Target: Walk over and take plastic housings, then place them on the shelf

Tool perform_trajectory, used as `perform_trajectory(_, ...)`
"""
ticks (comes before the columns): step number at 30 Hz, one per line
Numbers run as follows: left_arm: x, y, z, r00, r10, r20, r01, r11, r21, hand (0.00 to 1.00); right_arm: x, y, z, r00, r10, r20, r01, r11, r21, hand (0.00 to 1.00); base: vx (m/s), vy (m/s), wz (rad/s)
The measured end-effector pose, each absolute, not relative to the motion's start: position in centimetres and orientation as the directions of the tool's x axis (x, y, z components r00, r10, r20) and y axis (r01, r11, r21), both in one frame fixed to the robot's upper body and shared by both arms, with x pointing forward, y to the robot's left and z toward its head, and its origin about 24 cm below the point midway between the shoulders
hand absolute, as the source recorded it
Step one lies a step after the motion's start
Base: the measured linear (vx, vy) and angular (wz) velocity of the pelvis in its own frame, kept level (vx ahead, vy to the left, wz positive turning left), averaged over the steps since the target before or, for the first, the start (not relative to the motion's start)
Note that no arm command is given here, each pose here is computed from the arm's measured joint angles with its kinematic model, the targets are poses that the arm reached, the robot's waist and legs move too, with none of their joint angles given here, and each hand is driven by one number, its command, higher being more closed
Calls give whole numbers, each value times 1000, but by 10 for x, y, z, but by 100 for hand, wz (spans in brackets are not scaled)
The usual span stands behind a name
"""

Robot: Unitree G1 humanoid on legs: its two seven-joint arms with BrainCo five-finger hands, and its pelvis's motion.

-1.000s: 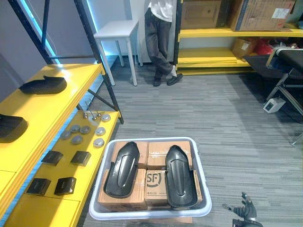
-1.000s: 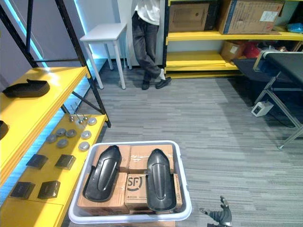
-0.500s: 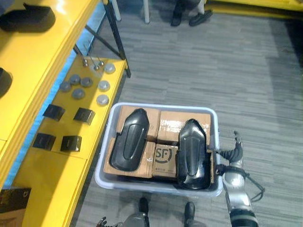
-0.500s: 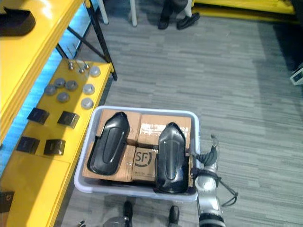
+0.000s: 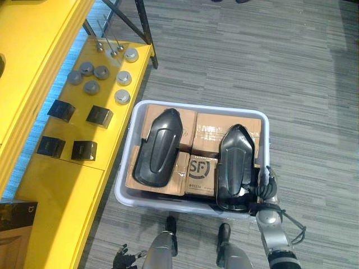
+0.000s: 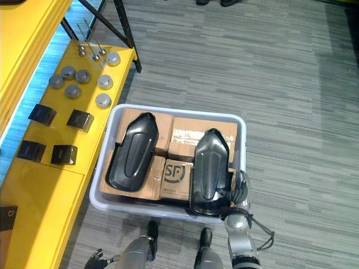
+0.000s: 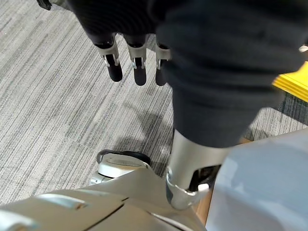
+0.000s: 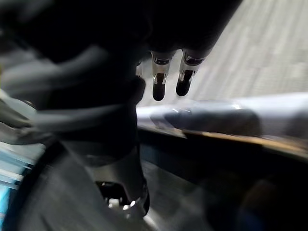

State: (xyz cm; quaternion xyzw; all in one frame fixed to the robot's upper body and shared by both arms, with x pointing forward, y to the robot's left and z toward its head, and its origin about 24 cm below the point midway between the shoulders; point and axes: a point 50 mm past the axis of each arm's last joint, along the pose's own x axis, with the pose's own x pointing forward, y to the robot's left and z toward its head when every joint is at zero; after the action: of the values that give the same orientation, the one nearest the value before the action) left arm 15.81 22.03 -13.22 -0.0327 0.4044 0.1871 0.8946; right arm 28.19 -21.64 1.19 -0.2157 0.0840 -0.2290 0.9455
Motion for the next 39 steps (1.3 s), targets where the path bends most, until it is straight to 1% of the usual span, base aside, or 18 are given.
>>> perform_trajectory(3, 166, 221, -129, 617, 310, -723, -361, 928, 89, 0, 290, -214, 9, 887, -456, -79, 365, 794, -486, 100, -181, -18, 7)
perform_trajectory(7, 176, 223, -125, 626, 333, -706, -392, 916, 84, 0, 315, -221, 28, 867, -496, -44, 412, 765, -495, 100, -198, -28, 9)
perform_trajectory(10, 185, 222, -120, 640, 338, -690, -409, 910, 66, 0, 327, -229, 45, 856, -517, -2, 448, 743, -497, 100, -198, -29, 3)
perform_trajectory(15, 189, 220, -118, 651, 339, -679, -414, 908, 56, 0, 327, -237, 45, 838, -545, -20, 464, 732, -499, 100, -84, -40, 1)
perform_trajectory(19, 189, 220, -118, 653, 336, -679, -410, 910, 57, 0, 329, -235, 50, 857, -516, 11, 441, 722, -532, 100, 13, -29, 3)
perform_trajectory(21, 189, 218, -118, 657, 330, -678, -403, 913, 54, 0, 326, -236, 50, 865, -501, 26, 426, 707, -565, 100, 71, -41, 12)
perform_trajectory(24, 194, 215, -109, 702, 320, -636, -410, 912, 6, 0, 310, -244, 62, 874, -469, 126, 437, 646, -627, 100, 113, -39, 19)
perform_trajectory(25, 197, 214, -102, 732, 324, -599, -424, 905, -30, 0, 303, -249, 66, 875, -456, 164, 439, 603, -667, 100, 86, -28, 12)
perform_trajectory(26, 199, 214, -97, 747, 327, -579, -431, 901, -47, 0, 299, -253, 68, 875, -451, 177, 439, 581, -686, 100, 114, -40, 13)
perform_trajectory(28, 206, 218, -74, 812, 347, -469, -437, 894, -96, 0, 290, -260, 73, 874, -435, 217, 439, 516, -736, 100, 117, -44, 9)
perform_trajectory(31, 216, 218, -43, 870, 367, -329, -428, 893, -137, 0, 284, -264, 80, 867, -430, 253, 456, 477, -751, 100, 99, -28, 3)
perform_trajectory(32, 223, 216, -24, 895, 370, -247, -415, 896, -159, 0, 280, -267, 82, 863, -430, 266, 464, 466, -754, 100, 70, -24, 9)
perform_trajectory(33, 225, 215, -20, 900, 371, -229, -412, 896, -166, 0, 279, -267, 83, 861, -431, 269, 466, 461, -755, 100, 98, -34, 13)
perform_trajectory(36, 235, 210, 20, 934, 354, -55, -357, 912, -202, 0, 276, -277, 92, 862, -410, 299, 464, 400, -790, 100, 88, -10, 6)
perform_trajectory(38, 241, 201, 41, 947, 318, 34, -303, 926, -223, 0, 276, -280, 105, 859, -386, 338, 479, 371, -795, 100, 95, 14, 2)
perform_trajectory(39, 242, 198, 44, 953, 300, 50, -281, 931, -231, 0, 278, -279, 108, 859, -372, 352, 483, 358, -799, 100, 77, 21, 0)
